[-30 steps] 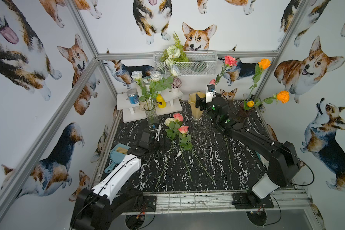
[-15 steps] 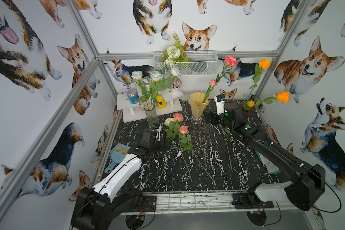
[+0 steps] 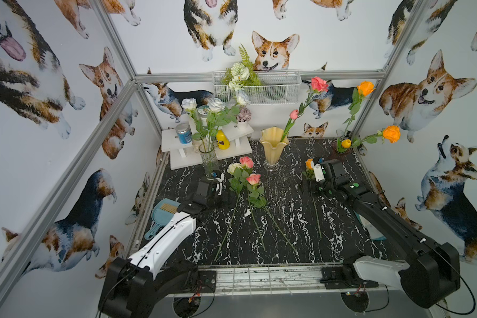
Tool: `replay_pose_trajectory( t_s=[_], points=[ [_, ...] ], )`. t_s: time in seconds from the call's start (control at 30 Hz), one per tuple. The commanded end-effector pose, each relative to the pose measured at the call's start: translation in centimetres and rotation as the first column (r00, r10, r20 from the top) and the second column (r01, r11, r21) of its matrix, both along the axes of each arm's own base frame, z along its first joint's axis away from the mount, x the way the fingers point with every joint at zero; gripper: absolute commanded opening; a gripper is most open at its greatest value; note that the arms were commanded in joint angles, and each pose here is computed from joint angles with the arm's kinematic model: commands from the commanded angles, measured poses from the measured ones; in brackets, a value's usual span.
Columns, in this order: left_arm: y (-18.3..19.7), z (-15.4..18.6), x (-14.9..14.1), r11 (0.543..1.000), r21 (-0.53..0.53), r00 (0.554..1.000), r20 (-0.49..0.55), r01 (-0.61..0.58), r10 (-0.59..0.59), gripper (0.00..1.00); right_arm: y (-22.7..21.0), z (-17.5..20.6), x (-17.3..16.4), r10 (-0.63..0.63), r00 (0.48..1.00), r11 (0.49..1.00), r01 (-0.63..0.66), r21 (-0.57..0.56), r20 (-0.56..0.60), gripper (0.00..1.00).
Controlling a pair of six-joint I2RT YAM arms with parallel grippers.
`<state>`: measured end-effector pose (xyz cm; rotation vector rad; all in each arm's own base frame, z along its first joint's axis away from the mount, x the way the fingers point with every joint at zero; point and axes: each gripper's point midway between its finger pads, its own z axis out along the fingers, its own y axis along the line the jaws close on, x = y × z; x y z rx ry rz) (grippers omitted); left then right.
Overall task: Arrange the flowers in different vases according to their variety
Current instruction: Pick up the flower at the center of the board.
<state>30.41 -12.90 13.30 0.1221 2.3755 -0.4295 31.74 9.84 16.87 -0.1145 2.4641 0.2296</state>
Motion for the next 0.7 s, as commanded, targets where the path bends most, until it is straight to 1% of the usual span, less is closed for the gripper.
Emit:
replay_pose_trajectory(
  t_s=[0.0,0.2,0.33,0.4,0.53,0.67],
  points=[
    [-0.2,0.3,0.1,1.0,0.0,1.0,0.007,0.012,-0.012,1.0,-0.8,-2.1,-0.8,-0.016,0.996,1.0,0.018,0.023,-0.093,0.95],
    [-0.2,0.5,0.0,1.0,0.004,1.0,0.012,0.014,-0.014,1.0,-2.2,-5.5,0.1,-0.072,0.976,0.997,0.075,0.008,-0.205,0.9],
    [-0.2,0.7,-0.1,1.0,0.005,1.0,0.015,0.015,-0.015,1.0,-2.5,-8.5,0.4,-0.081,0.954,0.997,0.081,-0.01,-0.289,0.83],
    [-0.2,0.7,-0.1,1.0,0.006,1.0,0.015,0.018,-0.018,1.0,-2.6,-10.1,0.3,-0.079,0.939,0.997,0.077,-0.019,-0.335,0.78],
    [-0.3,0.8,-0.2,1.0,0.007,1.0,0.016,0.022,-0.022,1.0,-2.6,-11.5,0.2,-0.086,0.925,0.996,0.086,-0.016,-0.369,0.7],
    [-0.3,0.8,-0.2,1.0,0.006,1.0,0.016,0.023,-0.023,1.0,-3.3,-12.5,0.0,-0.105,0.913,0.994,0.091,-0.055,-0.393,0.64]
  ],
)
